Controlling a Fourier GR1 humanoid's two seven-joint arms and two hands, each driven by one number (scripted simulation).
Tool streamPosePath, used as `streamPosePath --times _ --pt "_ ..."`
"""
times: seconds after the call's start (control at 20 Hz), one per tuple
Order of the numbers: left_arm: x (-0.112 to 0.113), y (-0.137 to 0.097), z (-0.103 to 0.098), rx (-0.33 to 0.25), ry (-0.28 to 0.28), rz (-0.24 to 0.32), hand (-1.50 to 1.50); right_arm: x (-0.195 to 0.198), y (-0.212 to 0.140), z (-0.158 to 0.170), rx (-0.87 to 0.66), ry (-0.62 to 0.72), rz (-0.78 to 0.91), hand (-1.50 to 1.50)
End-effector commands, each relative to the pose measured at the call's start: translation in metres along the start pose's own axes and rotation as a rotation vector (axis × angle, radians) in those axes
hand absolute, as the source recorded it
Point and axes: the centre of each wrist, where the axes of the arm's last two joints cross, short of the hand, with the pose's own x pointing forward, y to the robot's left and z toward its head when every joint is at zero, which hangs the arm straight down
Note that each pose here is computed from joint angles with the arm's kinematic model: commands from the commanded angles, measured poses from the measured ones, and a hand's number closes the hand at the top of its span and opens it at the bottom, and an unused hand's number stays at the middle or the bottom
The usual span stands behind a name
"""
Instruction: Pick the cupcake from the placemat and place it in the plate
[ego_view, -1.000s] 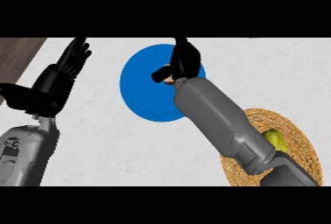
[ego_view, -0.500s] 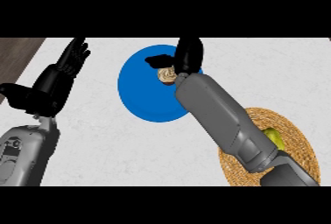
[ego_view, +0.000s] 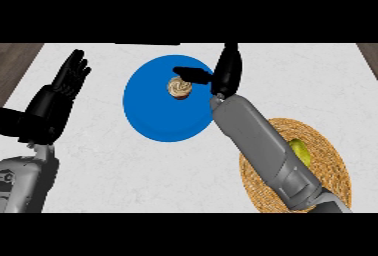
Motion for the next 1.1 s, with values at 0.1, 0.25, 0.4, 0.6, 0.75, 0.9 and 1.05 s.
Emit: streamPosePath --times 0.1,0.25,0.4,0.6,0.75,0.9,1.05 --pt "-0.003 0.010 0.015 0.030 0.025 -0.023 0.00 -0.035 -0.042 0.011 -0.009 -0.031 -0.064 -1.50" --pt "-0.020 0.007 0.015 0.038 0.040 0.005 0.00 -0.045 -0.060 0.023 0.039 -0.032 -0.033 -1.50" --pt "-0.009 0.021 0.019 0.049 0.029 -0.010 0.00 -0.057 -0.097 0.027 0.035 -0.052 -0.047 -1.50" --pt "-0.006 0.037 0.018 0.014 0.023 0.004 0.00 -0.067 -0.130 0.027 0.024 -0.042 -0.010 -1.50" --pt "0.012 0.006 0.002 0.048 0.017 -0.004 0.00 -0.070 -0.149 0.051 0.049 -0.048 -0.019 -1.50" --pt "-0.011 0.031 0.006 0.042 0.018 0.000 0.00 -0.076 -0.165 0.060 0.032 -0.062 0.005 -1.50" --pt "-0.004 0.026 0.005 0.027 0.004 0.009 0.00 -0.093 -0.177 0.051 0.008 -0.080 0.057 -1.50"
